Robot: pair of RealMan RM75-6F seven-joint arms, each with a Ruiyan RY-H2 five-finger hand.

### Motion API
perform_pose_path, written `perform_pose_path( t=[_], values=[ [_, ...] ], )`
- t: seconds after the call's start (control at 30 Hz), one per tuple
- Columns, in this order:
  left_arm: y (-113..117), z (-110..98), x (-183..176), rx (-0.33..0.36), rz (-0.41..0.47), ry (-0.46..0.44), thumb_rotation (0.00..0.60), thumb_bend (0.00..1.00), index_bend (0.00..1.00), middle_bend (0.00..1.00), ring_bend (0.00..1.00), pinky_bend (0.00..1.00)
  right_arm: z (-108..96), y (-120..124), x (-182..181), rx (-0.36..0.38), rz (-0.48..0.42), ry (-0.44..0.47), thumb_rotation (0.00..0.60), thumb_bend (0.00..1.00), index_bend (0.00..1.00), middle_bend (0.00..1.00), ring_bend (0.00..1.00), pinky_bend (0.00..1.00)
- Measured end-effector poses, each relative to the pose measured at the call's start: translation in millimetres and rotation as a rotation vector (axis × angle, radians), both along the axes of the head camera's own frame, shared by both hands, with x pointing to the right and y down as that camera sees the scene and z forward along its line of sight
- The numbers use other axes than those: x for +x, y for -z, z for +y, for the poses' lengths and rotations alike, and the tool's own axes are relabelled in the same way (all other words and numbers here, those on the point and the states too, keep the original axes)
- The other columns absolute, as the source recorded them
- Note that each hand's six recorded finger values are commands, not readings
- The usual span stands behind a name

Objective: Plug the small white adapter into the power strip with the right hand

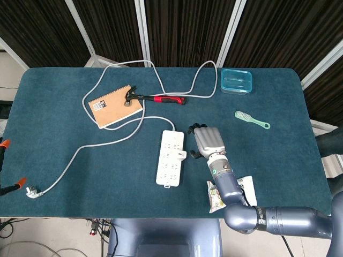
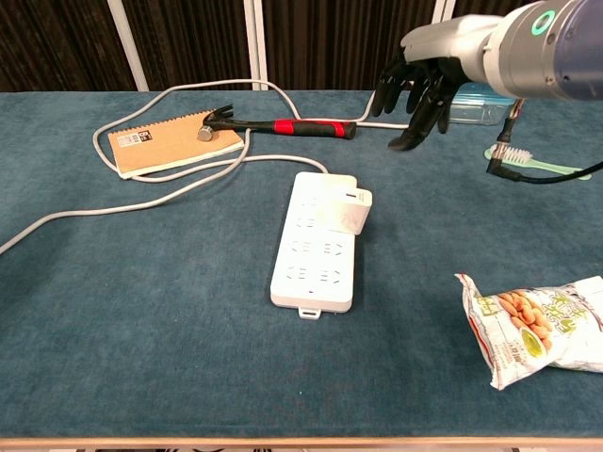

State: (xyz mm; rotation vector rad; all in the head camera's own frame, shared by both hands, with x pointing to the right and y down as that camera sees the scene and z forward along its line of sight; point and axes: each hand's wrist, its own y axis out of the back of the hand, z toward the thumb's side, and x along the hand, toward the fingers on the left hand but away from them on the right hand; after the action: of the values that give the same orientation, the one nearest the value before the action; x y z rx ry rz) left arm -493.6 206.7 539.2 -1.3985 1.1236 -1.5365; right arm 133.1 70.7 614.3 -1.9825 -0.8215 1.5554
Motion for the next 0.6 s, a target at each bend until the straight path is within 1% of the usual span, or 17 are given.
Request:
perform_pose_path(
  t=[0.07,0.1,0.13,0.23,0.33,0.5,0.6],
  values=[
    [0.0,0.2,0.0,0.000,0.000,0.001,0.600,0.07,0.09,0.00,0.00,0.00,-3.0,1.9,0.2,0.013,-0.034,-0.050,0.600,0.61,0.59,0.50,0.59,0.86],
    [0.0,0.3,-0.1,-0.001,0.000,0.002,0.600,0.07,0.09,0.00,0.00,0.00,-3.8,2.2,-0.2,0.018,-0.052,-0.072,0.600,0.62,0.62,0.54,0.62,0.87],
    [0.2,0.2,-0.3,-0.001,0.000,0.002,0.600,0.07,0.09,0.00,0.00,0.00,-4.3,2.1,-0.6,0.023,-0.069,-0.094,0.600,0.63,0.68,0.59,0.67,0.90],
    [0.9,-0.1,-1.0,0.002,0.001,0.005,0.600,0.07,0.09,0.00,0.00,0.00,-5.7,-1.3,-1.6,0.034,-0.120,-0.155,0.600,0.64,0.80,0.68,0.74,0.95],
    [0.8,-0.3,-1.5,0.000,0.001,0.006,0.600,0.07,0.09,0.00,0.00,0.00,-8.2,-4.2,-0.3,0.048,-0.133,-0.179,0.600,0.64,0.82,0.70,0.75,0.96],
    [0.3,-0.1,-1.3,-0.005,0.002,0.004,0.600,0.07,0.09,0.00,0.00,0.00,-9.5,-8.0,1.7,0.052,-0.102,-0.160,0.600,0.64,0.83,0.72,0.75,0.96],
    [0.2,-0.1,-1.4,-0.006,0.003,0.005,0.600,0.07,0.09,0.00,0.00,0.00,-12.3,-9.2,3.7,0.057,-0.075,-0.154,0.600,0.64,0.93,0.79,0.81,0.96]
  ],
)
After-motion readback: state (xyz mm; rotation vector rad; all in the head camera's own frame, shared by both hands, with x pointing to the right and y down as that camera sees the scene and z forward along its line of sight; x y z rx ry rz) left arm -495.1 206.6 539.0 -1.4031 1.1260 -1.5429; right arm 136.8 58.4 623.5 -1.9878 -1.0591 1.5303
